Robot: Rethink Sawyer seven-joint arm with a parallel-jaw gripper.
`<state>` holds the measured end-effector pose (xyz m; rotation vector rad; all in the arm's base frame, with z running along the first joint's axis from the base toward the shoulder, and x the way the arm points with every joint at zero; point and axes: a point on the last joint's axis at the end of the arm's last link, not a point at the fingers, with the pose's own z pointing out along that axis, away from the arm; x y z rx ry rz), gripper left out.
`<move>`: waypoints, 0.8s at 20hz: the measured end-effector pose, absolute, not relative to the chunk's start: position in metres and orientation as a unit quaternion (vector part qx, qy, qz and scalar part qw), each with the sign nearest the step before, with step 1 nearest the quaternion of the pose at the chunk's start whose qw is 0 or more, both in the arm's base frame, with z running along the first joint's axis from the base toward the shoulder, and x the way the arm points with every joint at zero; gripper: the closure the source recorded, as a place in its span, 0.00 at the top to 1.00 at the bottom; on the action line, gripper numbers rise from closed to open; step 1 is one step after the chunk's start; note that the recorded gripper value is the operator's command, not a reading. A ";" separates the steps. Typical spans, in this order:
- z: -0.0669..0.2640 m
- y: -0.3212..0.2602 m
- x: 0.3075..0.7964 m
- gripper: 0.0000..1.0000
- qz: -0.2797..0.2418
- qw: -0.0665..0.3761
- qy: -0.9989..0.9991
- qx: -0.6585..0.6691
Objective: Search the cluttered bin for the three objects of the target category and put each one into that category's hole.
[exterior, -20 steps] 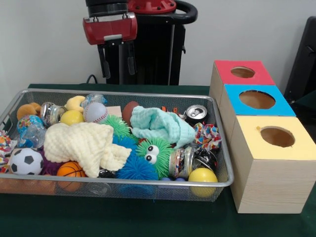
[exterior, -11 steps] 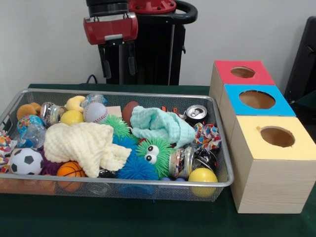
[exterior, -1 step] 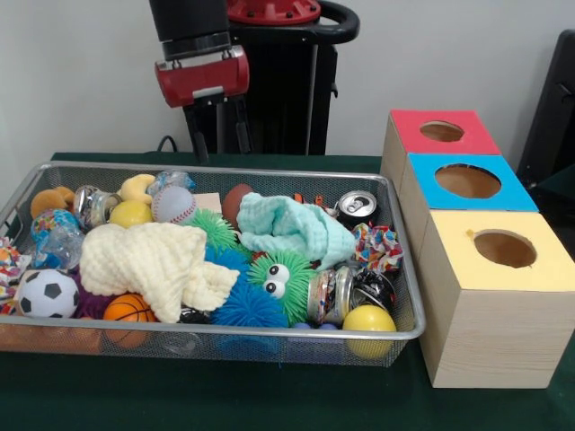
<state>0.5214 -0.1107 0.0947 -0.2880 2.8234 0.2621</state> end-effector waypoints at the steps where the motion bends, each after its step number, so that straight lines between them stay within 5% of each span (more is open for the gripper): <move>1: 0.091 -0.111 0.520 1.00 0.095 0.143 0.980 -0.097; 16: 0.065 -0.116 0.514 1.00 0.127 0.106 0.983 -0.075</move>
